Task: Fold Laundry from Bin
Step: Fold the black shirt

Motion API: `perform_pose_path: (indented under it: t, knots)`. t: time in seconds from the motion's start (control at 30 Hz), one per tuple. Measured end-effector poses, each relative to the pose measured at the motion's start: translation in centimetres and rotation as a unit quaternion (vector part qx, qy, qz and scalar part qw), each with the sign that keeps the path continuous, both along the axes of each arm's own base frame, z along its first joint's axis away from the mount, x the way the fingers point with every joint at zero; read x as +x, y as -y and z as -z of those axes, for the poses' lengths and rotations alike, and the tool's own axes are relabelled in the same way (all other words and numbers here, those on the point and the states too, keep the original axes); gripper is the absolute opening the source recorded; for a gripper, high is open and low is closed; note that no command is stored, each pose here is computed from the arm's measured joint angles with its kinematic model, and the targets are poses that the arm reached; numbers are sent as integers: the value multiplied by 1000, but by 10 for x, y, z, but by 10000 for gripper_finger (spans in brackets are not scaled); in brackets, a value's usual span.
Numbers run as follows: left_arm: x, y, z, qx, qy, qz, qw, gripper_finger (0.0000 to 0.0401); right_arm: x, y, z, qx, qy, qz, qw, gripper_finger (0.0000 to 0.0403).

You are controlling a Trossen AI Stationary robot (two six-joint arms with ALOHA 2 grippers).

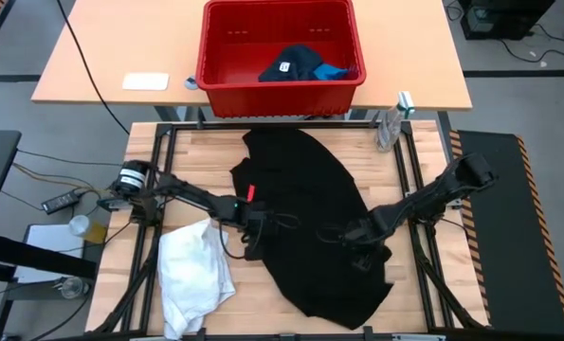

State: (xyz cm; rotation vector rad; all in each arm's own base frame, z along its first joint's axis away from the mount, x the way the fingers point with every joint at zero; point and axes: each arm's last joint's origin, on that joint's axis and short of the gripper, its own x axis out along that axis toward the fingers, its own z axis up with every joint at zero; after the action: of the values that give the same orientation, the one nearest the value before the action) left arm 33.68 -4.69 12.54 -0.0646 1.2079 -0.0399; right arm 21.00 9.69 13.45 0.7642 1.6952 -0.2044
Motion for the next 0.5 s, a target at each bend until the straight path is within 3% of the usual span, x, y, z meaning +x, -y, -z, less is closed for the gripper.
perform_pose_path:
  t: [0.1, 0.27, 0.33, 0.5]
  knots:
    - [-3, -11, -3, 36, -6, -2, 999, 171, 19, -20, -3, 60, 35, -5, 998, 153]
    - [-1, -34, -13, 90, 20, 5, 996, 171, 60, -49, -26, 112, 129, -50, 984, 153]
    - [-4, -43, -18, 95, 20, -3, 995, 171, 66, -49, -35, 101, 126, -76, 984, 153]
    - [-22, -54, -53, 111, 21, 5, 994, 171, 48, -34, -58, 3, 64, -108, 992, 153]
